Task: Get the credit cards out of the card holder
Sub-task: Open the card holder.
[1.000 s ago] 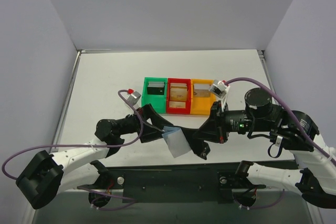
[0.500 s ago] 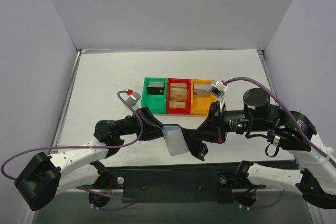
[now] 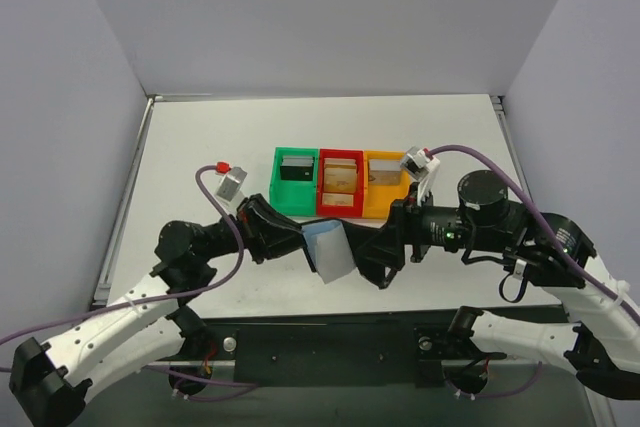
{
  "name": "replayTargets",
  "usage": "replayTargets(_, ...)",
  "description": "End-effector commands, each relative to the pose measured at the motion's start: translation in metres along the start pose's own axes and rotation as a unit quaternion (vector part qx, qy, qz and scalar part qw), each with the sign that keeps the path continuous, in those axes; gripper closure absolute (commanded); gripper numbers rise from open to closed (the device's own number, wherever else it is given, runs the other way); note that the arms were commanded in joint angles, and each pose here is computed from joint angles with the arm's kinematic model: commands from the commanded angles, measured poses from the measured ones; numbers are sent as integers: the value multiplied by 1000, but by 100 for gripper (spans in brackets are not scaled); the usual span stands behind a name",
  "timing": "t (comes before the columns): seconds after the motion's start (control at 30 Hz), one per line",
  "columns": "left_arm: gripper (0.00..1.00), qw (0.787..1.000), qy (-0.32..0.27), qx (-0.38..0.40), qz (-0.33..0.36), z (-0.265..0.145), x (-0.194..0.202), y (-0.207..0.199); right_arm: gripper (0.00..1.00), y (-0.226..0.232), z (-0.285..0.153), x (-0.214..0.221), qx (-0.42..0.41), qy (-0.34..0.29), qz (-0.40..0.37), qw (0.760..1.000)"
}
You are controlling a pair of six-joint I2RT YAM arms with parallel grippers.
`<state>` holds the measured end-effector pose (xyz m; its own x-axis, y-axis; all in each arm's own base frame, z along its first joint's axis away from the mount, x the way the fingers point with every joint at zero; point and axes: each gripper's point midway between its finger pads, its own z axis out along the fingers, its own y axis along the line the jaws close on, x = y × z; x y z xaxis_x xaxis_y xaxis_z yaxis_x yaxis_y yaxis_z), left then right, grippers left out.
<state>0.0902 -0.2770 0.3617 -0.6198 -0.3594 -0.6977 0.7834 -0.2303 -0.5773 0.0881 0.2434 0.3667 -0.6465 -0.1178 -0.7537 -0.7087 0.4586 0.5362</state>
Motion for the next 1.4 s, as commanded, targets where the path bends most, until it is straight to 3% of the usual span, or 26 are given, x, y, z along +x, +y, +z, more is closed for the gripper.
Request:
replayTargets(0.0, 100, 981, 16, -194, 23, -3, -20, 43, 44, -44, 8, -4, 107, -25, 10, 994)
replayTargets(0.03, 100, 976, 4, -210, 49, 0, -36, 40, 44, -50, 6, -4, 122, -31, 11, 992)
replayTargets(0.13, 100, 948, 41, -313, 31, -19, -29, 66, 43, -71, -1, -11, 179, -64, 14, 982)
replayTargets(0.23, 100, 925, 42, -375, 37, -29, -38, 78, 43, -79, -11, -15, 203, -85, 10, 975)
replayTargets(0.57, 100, 875, 55, -481, 31, -43, -37, 96, 43, -68, 9, -12, 190, -62, -18, 980)
replayTargets(0.9, 100, 869, 59, -491, 23, -14, -35, 85, 46, -77, 55, -5, 266, -47, -58, 961)
replayTargets(1.37, 100, 865, 29, -500, 1, -3, -36, 88, 44, -75, 83, -3, 303, -58, -83, 948)
